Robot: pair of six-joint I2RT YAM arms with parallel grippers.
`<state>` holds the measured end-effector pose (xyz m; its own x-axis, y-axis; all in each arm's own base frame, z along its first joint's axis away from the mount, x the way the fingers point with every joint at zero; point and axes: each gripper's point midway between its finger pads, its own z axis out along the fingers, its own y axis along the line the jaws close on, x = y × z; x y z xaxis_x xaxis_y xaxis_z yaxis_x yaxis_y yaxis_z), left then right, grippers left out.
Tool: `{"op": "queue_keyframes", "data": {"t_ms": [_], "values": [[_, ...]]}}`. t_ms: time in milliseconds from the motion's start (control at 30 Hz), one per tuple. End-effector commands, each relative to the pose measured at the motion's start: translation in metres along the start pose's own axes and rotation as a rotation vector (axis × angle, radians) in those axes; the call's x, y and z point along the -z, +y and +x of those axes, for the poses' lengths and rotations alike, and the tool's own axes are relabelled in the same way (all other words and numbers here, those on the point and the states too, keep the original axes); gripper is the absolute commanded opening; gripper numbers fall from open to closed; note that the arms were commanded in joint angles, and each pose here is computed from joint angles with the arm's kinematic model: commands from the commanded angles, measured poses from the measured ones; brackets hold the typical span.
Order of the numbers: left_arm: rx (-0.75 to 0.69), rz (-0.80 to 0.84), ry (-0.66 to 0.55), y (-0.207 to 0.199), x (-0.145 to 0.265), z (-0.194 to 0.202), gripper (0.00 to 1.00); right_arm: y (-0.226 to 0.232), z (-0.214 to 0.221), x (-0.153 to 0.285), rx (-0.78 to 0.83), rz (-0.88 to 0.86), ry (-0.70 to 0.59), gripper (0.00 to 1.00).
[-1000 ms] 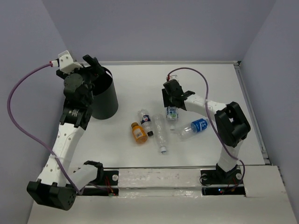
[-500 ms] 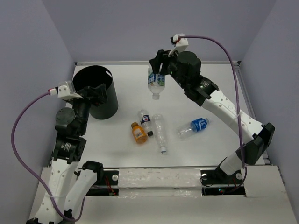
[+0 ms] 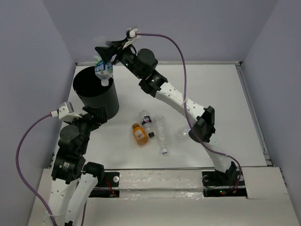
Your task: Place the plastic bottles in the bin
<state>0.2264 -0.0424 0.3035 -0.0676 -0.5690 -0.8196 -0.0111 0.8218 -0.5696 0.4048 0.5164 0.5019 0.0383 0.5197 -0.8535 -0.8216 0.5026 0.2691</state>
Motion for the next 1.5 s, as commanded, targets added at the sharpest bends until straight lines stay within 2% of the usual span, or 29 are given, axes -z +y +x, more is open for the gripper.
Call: {"op": "queue_keyframes", "data": {"t_ms": [0, 33, 67, 200, 267, 300, 333, 433, 467, 533, 600, 633, 667, 767, 800, 833, 867, 900, 933, 1067, 1167, 1267, 1467], "values": [[0.117, -0.051, 0.051, 0.01, 0.01, 0.018, 0.99, 0.026, -0.012, -0.014, -0.013, -0.069, -0.189, 0.45], [0.124, -0.052, 0.064, 0.01, 0.014, 0.019, 0.99, 0.023, -0.012, -0.015, 0.0, -0.066, -0.223, 0.45], [0.135, -0.048, 0.072, 0.009, 0.016, 0.02, 0.99, 0.017, 0.005, -0.017, 0.001, -0.056, -0.216, 0.45], [0.153, 0.006, 0.1, 0.003, 0.028, 0.027, 0.99, 0.007, 0.033, -0.021, 0.002, -0.041, -0.203, 0.47], [0.156, 0.029, 0.141, 0.0, 0.029, 0.038, 0.99, 0.004, 0.053, -0.021, 0.002, -0.045, -0.163, 0.56], [0.155, 0.038, 0.156, -0.001, 0.028, 0.042, 0.99, 0.009, 0.06, -0.02, 0.003, -0.056, -0.147, 0.65], [0.154, 0.045, 0.177, -0.001, 0.025, 0.049, 0.99, 0.009, 0.066, -0.019, 0.026, -0.061, -0.122, 0.81], [0.164, 0.148, 0.256, -0.017, 0.023, 0.068, 0.99, 0.026, 0.055, -0.016, 0.053, -0.105, -0.086, 0.98], [0.171, 0.163, 0.274, -0.02, 0.021, 0.073, 0.99, 0.029, 0.048, -0.015, 0.056, -0.11, -0.086, 0.99], [0.18, 0.169, 0.321, -0.019, 0.011, 0.09, 0.99, 0.031, 0.033, -0.012, 0.071, -0.099, -0.078, 1.0], [0.19, 0.19, 0.382, -0.022, 0.008, 0.106, 0.99, 0.038, 0.0, -0.003, 0.089, -0.097, -0.087, 1.0], [0.196, 0.185, 0.425, -0.021, 0.003, 0.118, 0.99, 0.032, 0.019, 0.004, 0.109, -0.082, -0.023, 1.0], [0.2, 0.18, 0.446, -0.02, 0.001, 0.124, 0.99, 0.041, -0.022, 0.015, 0.117, -0.081, -0.056, 1.0], [0.205, 0.168, 0.501, -0.017, -0.007, 0.146, 0.99, 0.024, -0.031, 0.043, 0.152, 0.0, 0.011, 0.99], [0.207, 0.163, 0.511, -0.017, -0.009, 0.15, 0.99, 0.008, 0.008, 0.065, 0.162, 0.039, 0.117, 0.98], [0.2, 0.165, 0.549, -0.019, -0.009, 0.164, 0.99, -0.002, -0.024, 0.085, 0.172, 0.09, 0.103, 0.97], [0.193, 0.144, 0.551, -0.017, -0.011, 0.171, 0.99, -0.012, -0.022, 0.101, 0.164, 0.124, 0.132, 0.96], [0.192, 0.13, 0.568, -0.017, -0.012, 0.178, 0.99, -0.034, 0.018, 0.13, 0.165, 0.168, 0.242, 0.95], [0.178, 0.112, 0.599, -0.017, -0.013, 0.191, 0.99, -0.046, -0.001, 0.152, 0.162, 0.201, 0.247, 0.95], [0.111, 0.05, 0.643, -0.019, -0.01, 0.228, 0.99, -0.081, 0.041, 0.233, 0.131, 0.315, 0.413, 0.94], [0.088, 0.0, 0.646, -0.013, -0.016, 0.242, 0.99, -0.084, 0.075, 0.281, 0.112, 0.323, 0.524, 0.93], [0.06, -0.012, 0.657, -0.015, -0.025, 0.251, 0.99, -0.088, 0.103, 0.314, 0.08, 0.325, 0.614, 0.93], [-0.01, -0.115, 0.667, 0.0, -0.039, 0.263, 0.99, -0.079, 0.133, 0.342, 0.015, 0.281, 0.712, 0.93]]}}
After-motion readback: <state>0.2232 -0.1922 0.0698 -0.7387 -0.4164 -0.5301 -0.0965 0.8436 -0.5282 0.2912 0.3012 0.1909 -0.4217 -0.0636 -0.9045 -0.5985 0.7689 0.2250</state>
